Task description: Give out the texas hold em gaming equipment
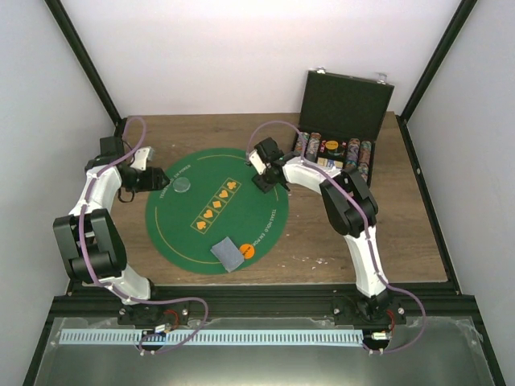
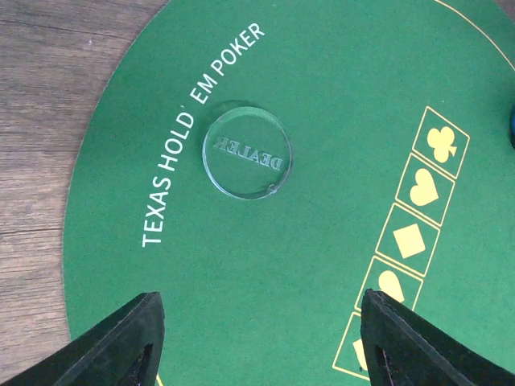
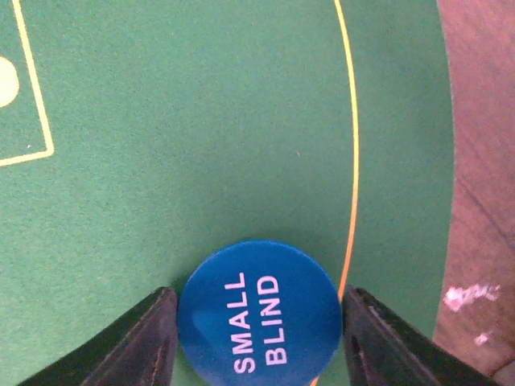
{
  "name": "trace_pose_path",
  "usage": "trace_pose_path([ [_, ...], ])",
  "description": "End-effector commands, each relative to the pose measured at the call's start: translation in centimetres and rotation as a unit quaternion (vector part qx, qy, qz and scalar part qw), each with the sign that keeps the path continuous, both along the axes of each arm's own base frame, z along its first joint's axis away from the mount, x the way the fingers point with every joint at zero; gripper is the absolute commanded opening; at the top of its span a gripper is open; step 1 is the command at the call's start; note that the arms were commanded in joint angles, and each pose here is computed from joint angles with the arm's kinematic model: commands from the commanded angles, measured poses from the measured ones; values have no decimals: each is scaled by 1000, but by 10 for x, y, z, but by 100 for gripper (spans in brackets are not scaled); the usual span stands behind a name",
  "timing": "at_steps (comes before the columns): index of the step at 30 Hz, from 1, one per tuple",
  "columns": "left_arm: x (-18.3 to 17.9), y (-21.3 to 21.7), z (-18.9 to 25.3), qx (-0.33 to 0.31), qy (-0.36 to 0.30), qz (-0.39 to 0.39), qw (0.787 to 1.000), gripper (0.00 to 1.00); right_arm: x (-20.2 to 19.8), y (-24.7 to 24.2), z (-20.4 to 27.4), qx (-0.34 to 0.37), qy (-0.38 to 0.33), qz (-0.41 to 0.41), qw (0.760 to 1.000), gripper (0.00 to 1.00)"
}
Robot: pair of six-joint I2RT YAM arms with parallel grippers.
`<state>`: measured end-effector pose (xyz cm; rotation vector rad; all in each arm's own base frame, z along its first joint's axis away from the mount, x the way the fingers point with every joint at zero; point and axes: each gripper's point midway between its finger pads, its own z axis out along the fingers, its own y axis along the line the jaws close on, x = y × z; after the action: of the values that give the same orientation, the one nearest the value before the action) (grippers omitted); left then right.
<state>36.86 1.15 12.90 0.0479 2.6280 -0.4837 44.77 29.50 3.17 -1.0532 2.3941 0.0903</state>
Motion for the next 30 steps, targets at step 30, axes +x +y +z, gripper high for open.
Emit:
trace_pose_path([
  [30,-5,-5,14,-2,-22,-16,1000,68,-244,87,76,172,169,102,965,100],
])
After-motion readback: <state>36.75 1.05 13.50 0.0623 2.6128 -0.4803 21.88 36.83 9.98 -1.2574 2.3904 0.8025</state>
